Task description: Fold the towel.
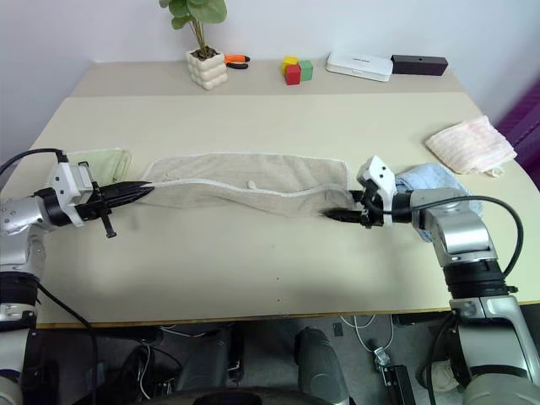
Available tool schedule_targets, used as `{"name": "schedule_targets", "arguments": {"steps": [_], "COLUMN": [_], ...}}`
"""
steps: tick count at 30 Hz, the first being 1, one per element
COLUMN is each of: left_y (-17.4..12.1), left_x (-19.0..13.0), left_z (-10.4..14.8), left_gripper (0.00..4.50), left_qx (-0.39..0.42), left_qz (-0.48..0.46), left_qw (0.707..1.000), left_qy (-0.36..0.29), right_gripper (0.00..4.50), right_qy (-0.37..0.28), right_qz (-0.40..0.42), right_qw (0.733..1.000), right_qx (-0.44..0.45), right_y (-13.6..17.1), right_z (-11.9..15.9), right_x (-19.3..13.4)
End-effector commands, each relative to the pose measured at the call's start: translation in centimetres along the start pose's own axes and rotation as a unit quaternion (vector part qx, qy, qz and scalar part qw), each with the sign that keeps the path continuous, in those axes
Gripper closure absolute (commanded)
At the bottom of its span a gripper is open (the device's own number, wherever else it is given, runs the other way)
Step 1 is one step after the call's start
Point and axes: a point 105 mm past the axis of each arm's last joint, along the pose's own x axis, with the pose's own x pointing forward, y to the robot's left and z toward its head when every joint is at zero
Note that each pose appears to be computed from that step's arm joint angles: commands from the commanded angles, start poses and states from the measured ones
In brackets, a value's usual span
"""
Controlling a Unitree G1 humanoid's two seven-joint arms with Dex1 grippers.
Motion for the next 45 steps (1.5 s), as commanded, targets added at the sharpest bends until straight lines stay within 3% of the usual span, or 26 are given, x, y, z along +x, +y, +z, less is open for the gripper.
{"name": "schedule_targets", "arguments": {"steps": [1,3,4,6,9,15,23,34,39,45], "left_y": [0.6,0.6,0.6,0.5,0.5,0.2,-1.6,-3.8,-5.4,-4.8], "left_x": [0.1,0.1,0.1,0.0,0.0,-0.8,-3.5,-6.1,-6.5,-6.6], "left_z": [0.9,0.9,0.9,0.9,0.9,0.7,1.0,-1.0,-1.8,-1.7], "left_gripper": [4.5,4.5,4.5,4.5,4.5,4.5,4.5,4.5,4.5,4.5], "left_qx": [0.017,0.016,0.017,0.017,0.017,0.013,0.012,0.04,0.016,0.002], "left_qz": [0.006,0.006,0.006,0.006,0.006,-0.003,-0.059,-0.101,-0.134,-0.113], "left_qw": [1.0,1.0,1.0,1.0,1.0,1.0,0.998,0.991,0.988,0.991], "left_qy": [-0.01,-0.01,-0.01,-0.01,-0.009,0.0,0.028,0.073,0.079,0.07], "right_gripper": [2.11,2.11,2.34,2.98,4.45,4.45,4.45,4.45,4.45,4.45], "right_qy": [-0.02,-0.023,-0.02,-0.014,-0.013,0.0,-0.018,0.04,0.066,0.03], "right_qz": [0.0,0.005,0.006,0.009,0.005,0.009,0.055,0.074,0.089,0.058], "right_qw": [1.0,1.0,1.0,1.0,1.0,1.0,0.994,0.983,0.979,0.985], "right_qx": [-0.008,0.003,0.01,0.015,0.014,-0.011,-0.09,-0.166,-0.171,-0.157], "right_y": [0.1,0.2,0.2,0.3,0.2,0.1,2.6,4.4,5.3,4.6], "right_z": [1.5,1.4,1.2,0.9,0.7,0.5,1.3,-1.9,-3.7,-2.9], "right_x": [-0.2,0.0,0.2,0.3,0.5,-0.1,-2.7,-5.8,-5.8,-5.7]}}
